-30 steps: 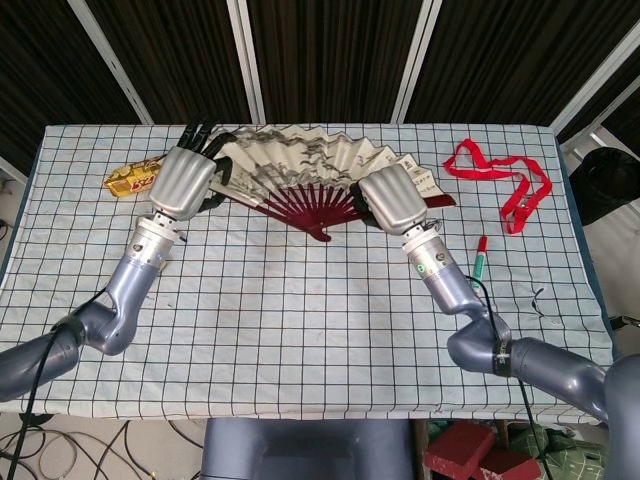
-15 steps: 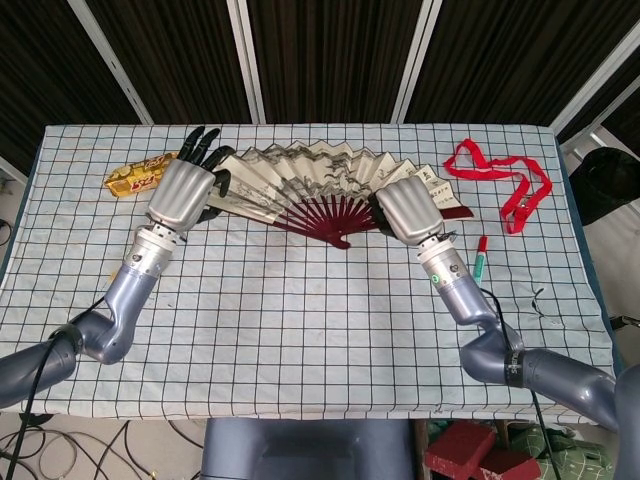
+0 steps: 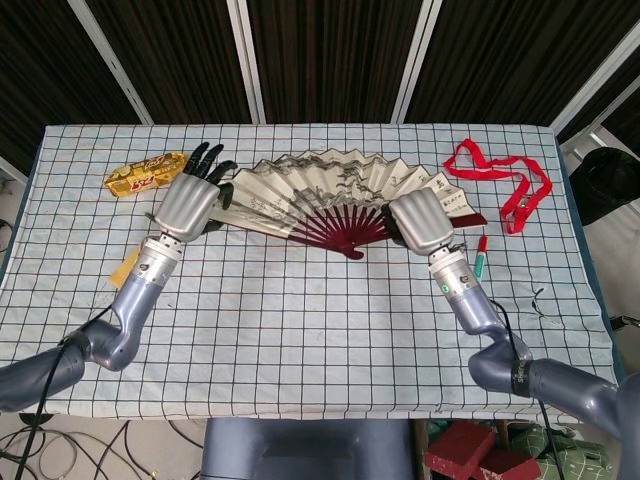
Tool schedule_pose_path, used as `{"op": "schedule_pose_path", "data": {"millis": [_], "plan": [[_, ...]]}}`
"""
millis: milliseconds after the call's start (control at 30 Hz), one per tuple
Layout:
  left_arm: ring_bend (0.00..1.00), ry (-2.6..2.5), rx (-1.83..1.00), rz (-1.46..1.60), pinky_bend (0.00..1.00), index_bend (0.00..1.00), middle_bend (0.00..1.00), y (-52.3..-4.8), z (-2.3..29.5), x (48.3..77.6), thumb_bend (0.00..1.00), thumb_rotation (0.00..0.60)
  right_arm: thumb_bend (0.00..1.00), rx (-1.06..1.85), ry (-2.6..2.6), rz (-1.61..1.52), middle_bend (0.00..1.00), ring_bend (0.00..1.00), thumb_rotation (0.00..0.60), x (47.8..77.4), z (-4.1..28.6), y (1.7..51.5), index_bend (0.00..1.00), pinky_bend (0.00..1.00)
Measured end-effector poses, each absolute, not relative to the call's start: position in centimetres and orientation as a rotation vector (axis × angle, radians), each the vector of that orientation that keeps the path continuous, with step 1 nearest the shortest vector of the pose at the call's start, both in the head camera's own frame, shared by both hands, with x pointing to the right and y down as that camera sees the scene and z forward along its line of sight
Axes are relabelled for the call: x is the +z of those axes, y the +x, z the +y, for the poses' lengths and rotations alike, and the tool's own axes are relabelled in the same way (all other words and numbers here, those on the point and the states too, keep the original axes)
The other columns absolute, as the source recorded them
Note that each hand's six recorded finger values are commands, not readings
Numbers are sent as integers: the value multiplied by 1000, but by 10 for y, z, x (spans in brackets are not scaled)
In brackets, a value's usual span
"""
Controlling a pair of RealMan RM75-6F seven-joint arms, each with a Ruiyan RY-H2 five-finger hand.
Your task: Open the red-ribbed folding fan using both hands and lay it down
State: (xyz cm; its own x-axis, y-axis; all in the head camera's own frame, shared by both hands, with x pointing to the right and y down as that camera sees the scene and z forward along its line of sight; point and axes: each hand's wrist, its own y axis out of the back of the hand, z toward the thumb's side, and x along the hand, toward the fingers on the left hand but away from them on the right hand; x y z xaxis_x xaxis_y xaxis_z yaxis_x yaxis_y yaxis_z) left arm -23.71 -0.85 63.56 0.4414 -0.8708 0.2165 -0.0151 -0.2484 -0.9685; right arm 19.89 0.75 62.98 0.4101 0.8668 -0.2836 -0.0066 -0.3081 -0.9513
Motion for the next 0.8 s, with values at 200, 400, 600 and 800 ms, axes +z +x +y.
{"op": "schedule_pose_path", "data": {"millis": [200, 400, 600, 800], "plan": [[9, -1624, -1010, 773, 25, 652, 233, -233, -4, 648, 359, 600, 505, 1088, -1633, -751, 1000, 1000, 600, 639, 14, 208, 921, 927], [8, -1634, -1032, 753, 25, 652, 232, -233, 2, 661, 359, 600, 505, 1124, -1637, -756, 1000, 1000, 600, 651, 21, 221, 921, 927], [8, -1646, -1057, 739, 25, 652, 231, -236, 10, 676, 359, 600, 505, 1155, -1643, -761, 1000, 1000, 600, 663, 29, 230, 921, 928], [9, -1666, -1079, 724, 25, 651, 231, -239, 21, 691, 359, 600, 505, 1183, -1644, -750, 1000, 1000, 600, 675, 41, 241, 921, 927]]}}
